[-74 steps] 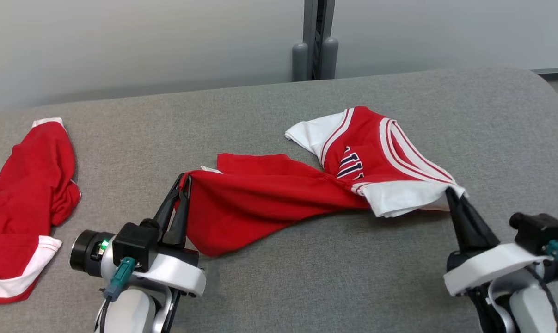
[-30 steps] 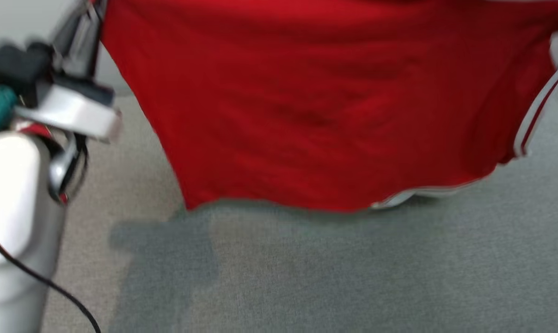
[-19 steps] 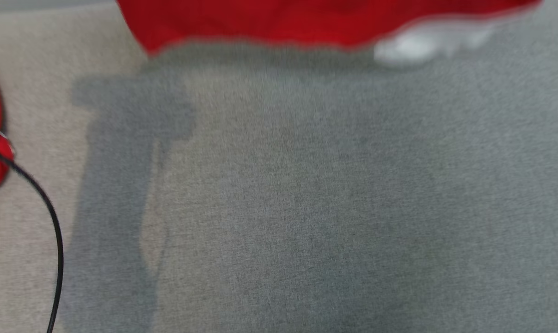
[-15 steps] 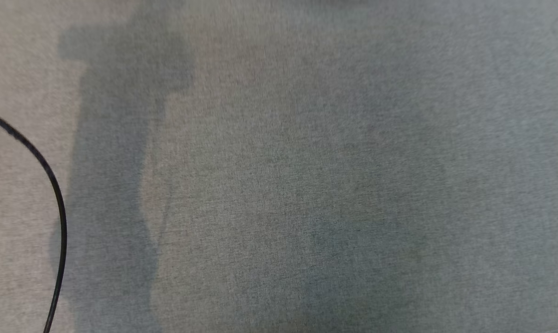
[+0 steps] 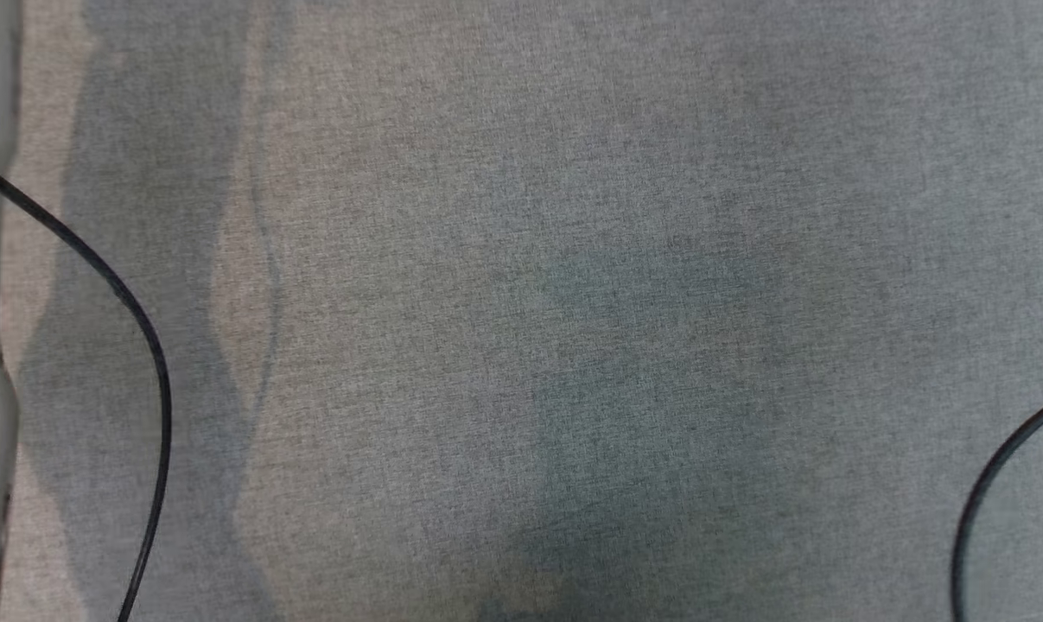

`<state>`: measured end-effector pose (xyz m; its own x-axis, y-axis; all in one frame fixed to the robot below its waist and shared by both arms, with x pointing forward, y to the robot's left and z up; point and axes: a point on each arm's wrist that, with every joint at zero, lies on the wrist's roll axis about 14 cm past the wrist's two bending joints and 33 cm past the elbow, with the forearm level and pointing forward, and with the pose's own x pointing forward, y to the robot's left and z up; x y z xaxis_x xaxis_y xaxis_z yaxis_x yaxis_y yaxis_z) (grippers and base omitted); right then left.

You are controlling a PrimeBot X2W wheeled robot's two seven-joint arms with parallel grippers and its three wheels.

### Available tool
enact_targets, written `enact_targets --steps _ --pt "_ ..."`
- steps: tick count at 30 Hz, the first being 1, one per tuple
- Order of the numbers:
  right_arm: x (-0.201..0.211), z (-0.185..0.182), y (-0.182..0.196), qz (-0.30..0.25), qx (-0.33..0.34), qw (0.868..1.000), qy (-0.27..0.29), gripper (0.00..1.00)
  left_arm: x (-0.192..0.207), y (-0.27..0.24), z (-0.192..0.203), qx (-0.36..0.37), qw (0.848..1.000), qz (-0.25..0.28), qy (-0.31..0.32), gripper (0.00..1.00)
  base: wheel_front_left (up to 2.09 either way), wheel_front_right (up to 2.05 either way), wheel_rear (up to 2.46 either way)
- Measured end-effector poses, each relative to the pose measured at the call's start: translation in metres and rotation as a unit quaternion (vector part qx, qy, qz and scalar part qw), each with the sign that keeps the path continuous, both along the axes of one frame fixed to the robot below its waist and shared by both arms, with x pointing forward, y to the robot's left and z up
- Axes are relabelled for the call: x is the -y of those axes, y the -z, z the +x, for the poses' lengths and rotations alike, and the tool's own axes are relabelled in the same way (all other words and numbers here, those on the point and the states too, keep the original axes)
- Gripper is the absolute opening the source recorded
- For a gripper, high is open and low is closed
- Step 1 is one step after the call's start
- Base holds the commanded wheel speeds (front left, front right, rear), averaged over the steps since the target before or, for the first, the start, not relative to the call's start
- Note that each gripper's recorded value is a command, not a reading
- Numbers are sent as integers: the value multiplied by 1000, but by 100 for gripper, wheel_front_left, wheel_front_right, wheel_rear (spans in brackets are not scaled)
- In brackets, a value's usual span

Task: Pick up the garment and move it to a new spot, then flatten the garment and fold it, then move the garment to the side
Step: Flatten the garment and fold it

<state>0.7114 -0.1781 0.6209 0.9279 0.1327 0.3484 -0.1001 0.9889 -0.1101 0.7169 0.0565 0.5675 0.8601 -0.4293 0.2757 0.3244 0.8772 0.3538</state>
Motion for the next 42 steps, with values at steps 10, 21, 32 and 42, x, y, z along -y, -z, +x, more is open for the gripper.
enact_targets --steps 10,21,32,42 --pt "1 -41 92 30 -102 994 -3 0 9 59 -40 -48 997 51 26 0 0 0 0" --pt "14 -100 141 53 -201 978 4 0 10 99 -101 -121 985 109 51 0 0 0 0" --pt "33 -163 174 75 -291 953 24 0 0 110 -160 -157 974 155 59 0 0 0 0" --pt "39 -225 205 94 -400 911 22 0 -11 128 -217 -191 957 205 74 0 0 0 0"
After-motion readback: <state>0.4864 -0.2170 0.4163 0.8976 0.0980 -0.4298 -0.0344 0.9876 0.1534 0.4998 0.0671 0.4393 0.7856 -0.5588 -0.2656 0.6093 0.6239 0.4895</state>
